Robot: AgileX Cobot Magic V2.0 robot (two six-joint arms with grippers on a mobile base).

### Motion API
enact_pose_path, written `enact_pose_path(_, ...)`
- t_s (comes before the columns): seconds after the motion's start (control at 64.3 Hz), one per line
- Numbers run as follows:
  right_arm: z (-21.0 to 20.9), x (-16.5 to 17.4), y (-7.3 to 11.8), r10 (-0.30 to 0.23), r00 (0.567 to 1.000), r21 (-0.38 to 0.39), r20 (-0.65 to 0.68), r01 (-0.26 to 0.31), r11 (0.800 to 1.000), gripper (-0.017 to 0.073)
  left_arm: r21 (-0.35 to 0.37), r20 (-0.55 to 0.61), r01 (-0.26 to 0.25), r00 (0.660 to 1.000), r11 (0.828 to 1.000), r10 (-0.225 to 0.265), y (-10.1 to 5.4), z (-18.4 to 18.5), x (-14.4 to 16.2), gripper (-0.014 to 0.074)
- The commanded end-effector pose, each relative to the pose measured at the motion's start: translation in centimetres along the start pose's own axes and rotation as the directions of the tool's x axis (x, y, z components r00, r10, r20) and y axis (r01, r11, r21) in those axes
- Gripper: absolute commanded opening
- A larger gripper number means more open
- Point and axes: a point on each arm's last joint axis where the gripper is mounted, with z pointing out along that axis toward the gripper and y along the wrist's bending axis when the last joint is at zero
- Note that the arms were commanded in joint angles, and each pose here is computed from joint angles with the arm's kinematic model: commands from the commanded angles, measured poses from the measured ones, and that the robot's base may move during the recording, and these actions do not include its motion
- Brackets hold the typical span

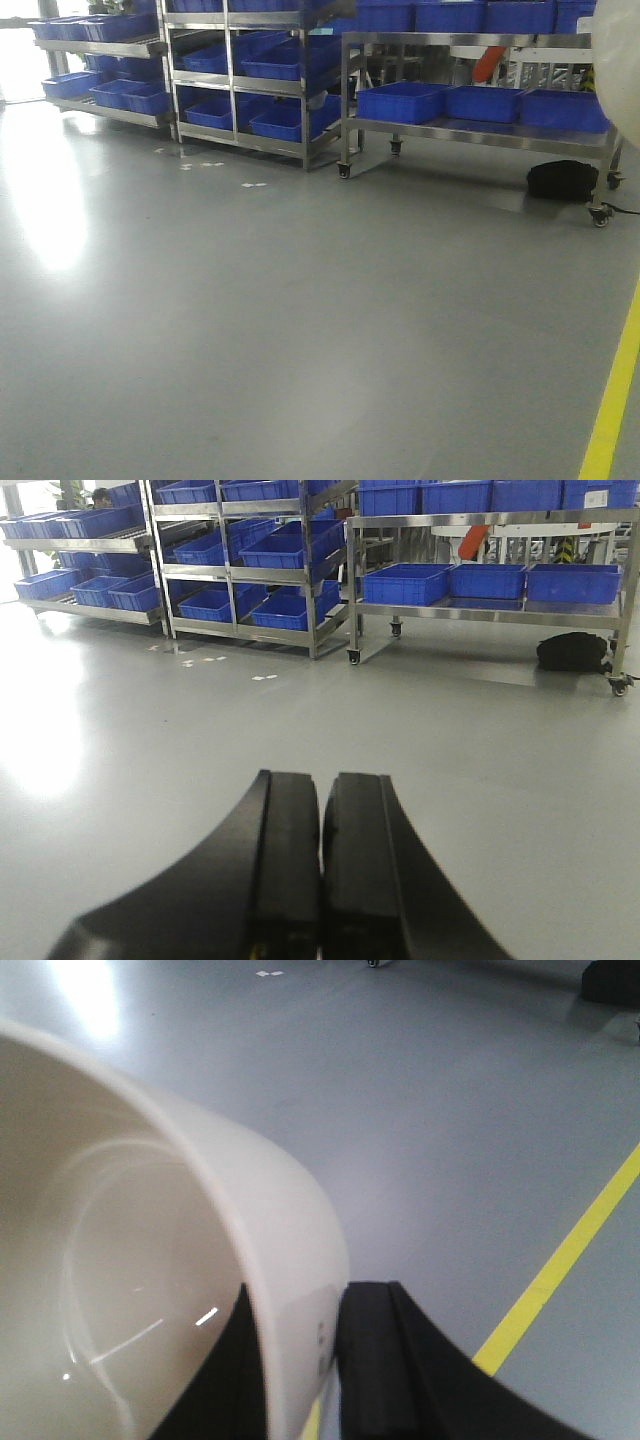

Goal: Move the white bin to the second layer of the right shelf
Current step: 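Turn the base toward the crate racks, holding the bin in the right gripper, then drive forward past the crate racks carrying the bin in the right gripper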

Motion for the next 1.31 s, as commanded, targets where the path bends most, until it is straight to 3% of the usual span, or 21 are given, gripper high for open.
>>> enact_pose_path(0.0, -0.34, -1.89, 0.19, -0.001, 0.992, -0.015, 0.126, 0.003, 1.0, 0.0034, -0.004, 0.061, 0.009, 0.998, 1.0, -0.009, 0.02, 0.03, 0.41, 0.0085)
enact_pose_path(1.291, -0.34, -1.89, 0.19, -0.001, 0.992, -0.015, 0.126, 0.003, 1.0, 0.0034, -0.004, 0.061, 0.009, 0.998, 1.0, -0.009, 0.02, 0.03, 0.41, 0.0085)
